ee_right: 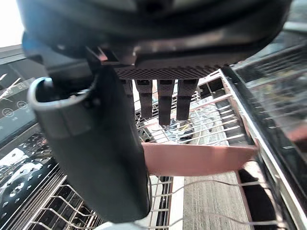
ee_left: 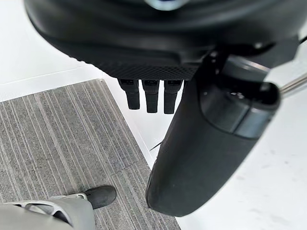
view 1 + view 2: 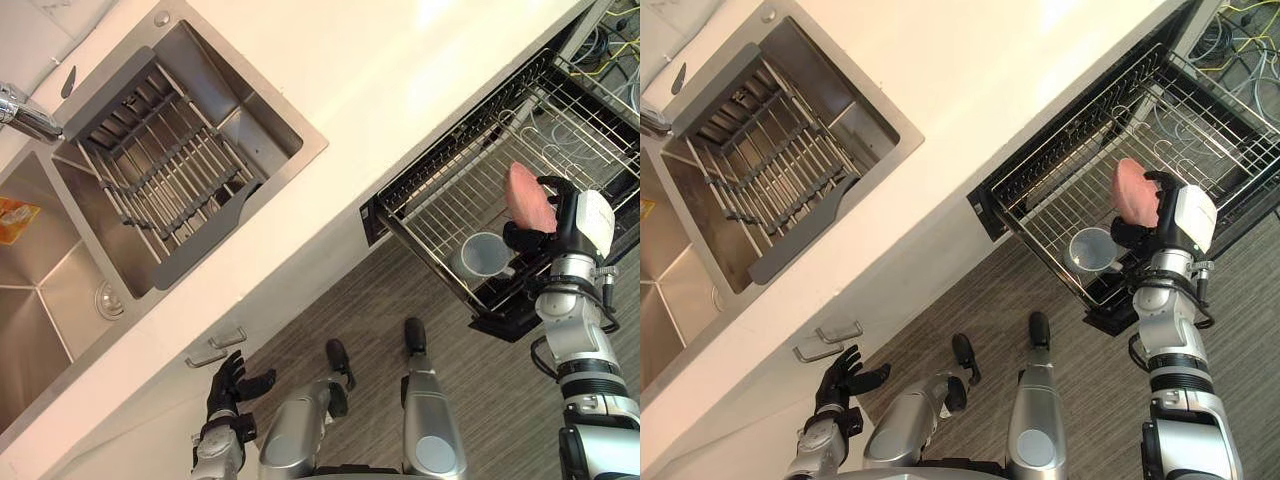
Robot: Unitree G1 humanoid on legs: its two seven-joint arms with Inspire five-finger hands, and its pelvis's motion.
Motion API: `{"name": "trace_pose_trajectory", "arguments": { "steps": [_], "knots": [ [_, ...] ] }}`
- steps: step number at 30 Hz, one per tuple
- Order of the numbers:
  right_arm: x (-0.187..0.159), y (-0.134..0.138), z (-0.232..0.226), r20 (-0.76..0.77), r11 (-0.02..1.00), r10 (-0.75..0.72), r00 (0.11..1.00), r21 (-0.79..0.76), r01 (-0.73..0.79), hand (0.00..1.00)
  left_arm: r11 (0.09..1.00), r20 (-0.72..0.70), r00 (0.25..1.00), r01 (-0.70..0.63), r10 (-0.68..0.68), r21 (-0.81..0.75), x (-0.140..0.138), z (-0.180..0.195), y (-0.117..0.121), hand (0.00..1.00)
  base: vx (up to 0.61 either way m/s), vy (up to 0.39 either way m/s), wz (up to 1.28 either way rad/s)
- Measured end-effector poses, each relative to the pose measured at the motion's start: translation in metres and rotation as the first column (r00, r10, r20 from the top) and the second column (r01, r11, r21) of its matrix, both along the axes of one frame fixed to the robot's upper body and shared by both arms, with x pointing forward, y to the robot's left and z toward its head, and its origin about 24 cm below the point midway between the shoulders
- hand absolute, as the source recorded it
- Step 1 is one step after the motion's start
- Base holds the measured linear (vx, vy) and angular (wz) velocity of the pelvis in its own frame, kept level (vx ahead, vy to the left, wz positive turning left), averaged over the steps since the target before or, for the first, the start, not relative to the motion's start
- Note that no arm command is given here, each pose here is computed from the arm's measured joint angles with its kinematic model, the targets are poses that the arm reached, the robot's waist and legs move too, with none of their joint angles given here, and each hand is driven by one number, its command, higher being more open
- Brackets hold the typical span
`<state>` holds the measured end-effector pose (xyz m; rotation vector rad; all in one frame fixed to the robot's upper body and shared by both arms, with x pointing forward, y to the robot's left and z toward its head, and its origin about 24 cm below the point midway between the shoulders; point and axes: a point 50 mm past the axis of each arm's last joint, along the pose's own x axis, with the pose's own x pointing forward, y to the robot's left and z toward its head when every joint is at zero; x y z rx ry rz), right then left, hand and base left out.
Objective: Walk over to the sink, pick up the cup, carry it to the dishwasher, place the cup inside the dishwasher, then close the dishwasher door
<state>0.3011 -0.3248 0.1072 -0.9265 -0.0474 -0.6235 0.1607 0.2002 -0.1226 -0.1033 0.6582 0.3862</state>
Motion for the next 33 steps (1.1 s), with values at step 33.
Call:
{"name": "trace_pose_trajectory", "arguments": {
  "steps": [33],
  "knots": [
    [-0.132, -0.024, -0.079, 0.316, 0.543, -0.421, 0.850, 0.838, -0.043, 0.90, 0.993, -0.042, 0.992, -0.117, 0.117, -0.012, -0.019, -0.003, 0.024, 0.90, 0.01, -0.001, -0.04]
  ]
}}
